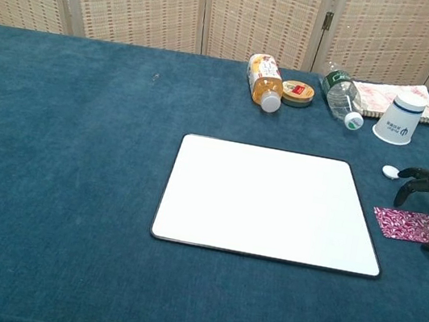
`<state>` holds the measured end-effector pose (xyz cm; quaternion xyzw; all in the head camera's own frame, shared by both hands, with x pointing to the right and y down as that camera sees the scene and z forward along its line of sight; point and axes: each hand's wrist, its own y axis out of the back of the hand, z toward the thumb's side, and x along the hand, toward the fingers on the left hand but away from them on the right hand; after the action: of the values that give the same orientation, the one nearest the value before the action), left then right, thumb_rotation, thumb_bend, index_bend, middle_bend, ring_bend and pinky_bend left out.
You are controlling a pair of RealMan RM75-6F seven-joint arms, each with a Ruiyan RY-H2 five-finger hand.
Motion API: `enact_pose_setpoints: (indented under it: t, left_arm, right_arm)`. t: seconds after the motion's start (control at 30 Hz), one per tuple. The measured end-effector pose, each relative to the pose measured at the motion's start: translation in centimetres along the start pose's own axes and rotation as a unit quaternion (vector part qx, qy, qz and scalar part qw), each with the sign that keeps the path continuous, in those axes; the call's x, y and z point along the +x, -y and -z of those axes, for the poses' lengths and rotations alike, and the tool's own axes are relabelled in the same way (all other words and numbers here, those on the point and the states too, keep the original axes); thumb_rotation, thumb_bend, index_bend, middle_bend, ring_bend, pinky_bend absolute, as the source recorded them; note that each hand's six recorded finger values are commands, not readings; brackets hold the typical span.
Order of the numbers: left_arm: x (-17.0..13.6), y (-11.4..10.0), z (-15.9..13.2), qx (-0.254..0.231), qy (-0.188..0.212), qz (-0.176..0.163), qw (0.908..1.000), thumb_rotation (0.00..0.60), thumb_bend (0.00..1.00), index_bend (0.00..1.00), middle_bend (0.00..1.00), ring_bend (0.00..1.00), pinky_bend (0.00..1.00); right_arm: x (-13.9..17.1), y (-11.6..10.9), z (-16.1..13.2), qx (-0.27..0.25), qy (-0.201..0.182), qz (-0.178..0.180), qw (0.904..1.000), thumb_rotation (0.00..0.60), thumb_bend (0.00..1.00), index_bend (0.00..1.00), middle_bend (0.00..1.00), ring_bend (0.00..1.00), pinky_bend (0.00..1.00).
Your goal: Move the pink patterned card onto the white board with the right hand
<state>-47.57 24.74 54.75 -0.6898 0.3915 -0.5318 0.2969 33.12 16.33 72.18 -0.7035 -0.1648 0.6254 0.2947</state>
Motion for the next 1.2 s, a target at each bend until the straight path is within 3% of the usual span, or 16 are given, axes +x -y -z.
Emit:
enact_pose_setpoints:
  t: [0.4, 0.87, 1.2]
  left_arm:
    - [-0.2, 0.0, 0.1, 0.002, -0.003, 0.0, 1.0, 0.6, 0.34, 0.11, 0.08, 0.08, 0.23]
    - [-0.2, 0.0, 0.1, 0.001, -0.004, 0.0, 1.0, 0.6, 0.34, 0.1, 0.08, 0.08, 0.23]
    - [-0.1, 0.1, -0.1, 0.004, 0.0, 0.002, 1.0, 0.6, 0.34, 0.1, 0.08, 0.08, 0.23]
  right_arm:
    - [-0.3, 0.5, 0.0, 0.006, 0.002, -0.004, 1.0, 0.6, 0.21, 0.31, 0.03, 0.0, 0.0]
    - [-0.2, 0.5, -0.2, 0.009, 0.003, 0.01, 0.9999, 0.6, 0.3, 0.38, 0.07, 0.0, 0.0]
    - [1.4, -1.9, -0.9, -0.008, -0.009, 0.044, 0.999, 0.6, 0.3, 0.38, 0.07, 0.0, 0.0]
